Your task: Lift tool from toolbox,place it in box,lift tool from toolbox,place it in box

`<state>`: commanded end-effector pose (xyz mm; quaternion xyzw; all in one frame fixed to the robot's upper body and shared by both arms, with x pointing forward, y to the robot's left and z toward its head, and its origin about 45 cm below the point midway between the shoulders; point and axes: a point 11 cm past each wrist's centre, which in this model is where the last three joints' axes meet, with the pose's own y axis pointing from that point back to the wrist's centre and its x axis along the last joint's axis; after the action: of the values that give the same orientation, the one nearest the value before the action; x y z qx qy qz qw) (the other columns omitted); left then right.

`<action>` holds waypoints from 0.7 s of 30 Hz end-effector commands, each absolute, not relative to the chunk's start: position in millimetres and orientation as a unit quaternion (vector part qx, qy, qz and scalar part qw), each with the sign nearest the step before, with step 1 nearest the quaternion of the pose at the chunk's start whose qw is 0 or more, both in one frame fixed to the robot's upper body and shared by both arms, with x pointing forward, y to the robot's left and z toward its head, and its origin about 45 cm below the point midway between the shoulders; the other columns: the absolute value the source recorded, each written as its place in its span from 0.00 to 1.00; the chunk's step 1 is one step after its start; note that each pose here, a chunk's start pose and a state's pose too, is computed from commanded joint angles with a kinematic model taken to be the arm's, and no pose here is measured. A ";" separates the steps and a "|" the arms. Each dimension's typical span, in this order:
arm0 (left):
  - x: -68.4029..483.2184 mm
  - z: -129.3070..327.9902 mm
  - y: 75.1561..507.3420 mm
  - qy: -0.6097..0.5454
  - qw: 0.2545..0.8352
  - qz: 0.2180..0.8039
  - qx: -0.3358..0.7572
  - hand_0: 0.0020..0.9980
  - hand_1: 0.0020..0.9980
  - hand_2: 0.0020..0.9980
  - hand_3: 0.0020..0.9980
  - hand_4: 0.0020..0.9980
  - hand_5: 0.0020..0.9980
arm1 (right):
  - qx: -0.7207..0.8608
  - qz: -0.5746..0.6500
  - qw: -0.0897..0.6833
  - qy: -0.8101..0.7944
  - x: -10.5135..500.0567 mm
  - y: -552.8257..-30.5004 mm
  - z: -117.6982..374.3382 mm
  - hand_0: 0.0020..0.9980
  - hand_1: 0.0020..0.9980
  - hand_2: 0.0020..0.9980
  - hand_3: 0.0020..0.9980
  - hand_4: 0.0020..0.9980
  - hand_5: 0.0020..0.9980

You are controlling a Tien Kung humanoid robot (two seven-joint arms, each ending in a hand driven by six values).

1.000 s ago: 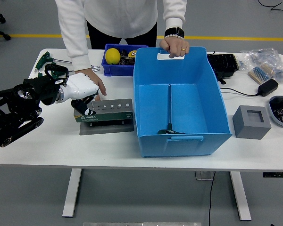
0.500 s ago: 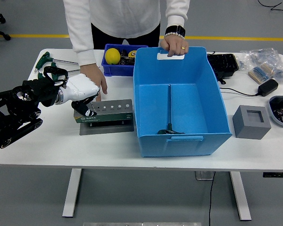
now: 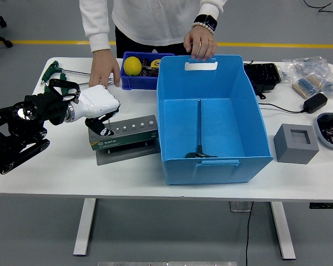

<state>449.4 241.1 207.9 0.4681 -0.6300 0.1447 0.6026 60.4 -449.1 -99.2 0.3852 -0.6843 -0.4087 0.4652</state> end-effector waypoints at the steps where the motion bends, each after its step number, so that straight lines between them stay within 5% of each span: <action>1: 449.6 208.2 241.0 -0.631 0.603 0.146 0.467 0.23 0.08 0.10 0.06 0.81 0.22 | 0.385 -0.409 0.465 -0.685 60.7 -449.1 -99.2 0.72 0.71 0.78 0.70 0.94 0.82; 21: 457.7 235.9 230.8 -0.646 0.611 0.196 0.414 0.17 0.00 0.05 0.05 0.76 0.27 | 0.386 -0.408 0.461 -0.687 63.0 -450.0 -98.5 0.72 0.71 0.77 0.70 0.94 0.82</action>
<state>457.7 230.8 235.9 0.4138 -0.6462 0.1960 0.6106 63.0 -450.0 -98.5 0.3857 -0.6871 -0.4076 0.4614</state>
